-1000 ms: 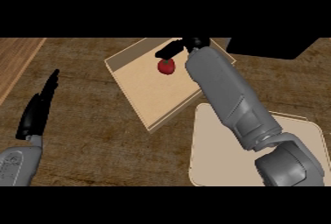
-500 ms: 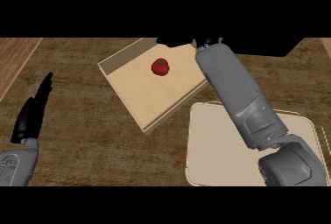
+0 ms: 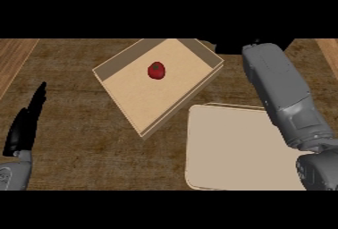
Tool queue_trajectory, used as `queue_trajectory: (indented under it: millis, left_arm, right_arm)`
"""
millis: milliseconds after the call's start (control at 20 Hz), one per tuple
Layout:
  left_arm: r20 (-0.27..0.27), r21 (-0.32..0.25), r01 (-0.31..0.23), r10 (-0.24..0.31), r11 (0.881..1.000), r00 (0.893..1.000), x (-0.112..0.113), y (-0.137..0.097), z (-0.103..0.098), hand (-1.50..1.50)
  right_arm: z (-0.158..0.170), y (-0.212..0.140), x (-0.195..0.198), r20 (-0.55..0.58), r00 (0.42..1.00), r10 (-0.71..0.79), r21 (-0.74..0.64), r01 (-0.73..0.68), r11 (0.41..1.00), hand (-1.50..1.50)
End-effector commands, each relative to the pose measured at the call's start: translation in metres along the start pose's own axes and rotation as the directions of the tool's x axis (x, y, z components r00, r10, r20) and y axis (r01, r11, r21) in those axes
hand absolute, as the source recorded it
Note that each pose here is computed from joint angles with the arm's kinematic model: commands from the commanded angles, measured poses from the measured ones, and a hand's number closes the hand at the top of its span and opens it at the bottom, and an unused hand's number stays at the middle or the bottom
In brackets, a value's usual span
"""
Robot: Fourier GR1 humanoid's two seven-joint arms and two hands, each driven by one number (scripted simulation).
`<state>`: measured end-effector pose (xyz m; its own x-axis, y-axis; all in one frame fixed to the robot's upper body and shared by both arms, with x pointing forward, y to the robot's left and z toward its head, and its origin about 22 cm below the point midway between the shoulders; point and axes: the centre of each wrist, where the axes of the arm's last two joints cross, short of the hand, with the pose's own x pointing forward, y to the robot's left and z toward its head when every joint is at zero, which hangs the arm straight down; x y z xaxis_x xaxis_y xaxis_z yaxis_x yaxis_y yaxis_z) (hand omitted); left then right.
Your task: Pick the tomato from the tray and place it in the cardboard box
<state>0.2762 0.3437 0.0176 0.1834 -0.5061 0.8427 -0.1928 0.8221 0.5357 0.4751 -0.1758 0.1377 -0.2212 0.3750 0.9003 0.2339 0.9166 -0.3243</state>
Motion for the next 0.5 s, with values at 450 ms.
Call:
queue_trajectory:
  millis: [450]
  left_arm:
    - [-0.028, 0.020, -0.003, 0.003, 1.000, 1.000, -0.003, -0.004, 0.002, 0.00]
  right_arm:
    - [0.011, -0.108, -0.065, -0.020, 0.997, 0.072, 0.129, -0.069, 0.989, -1.50]
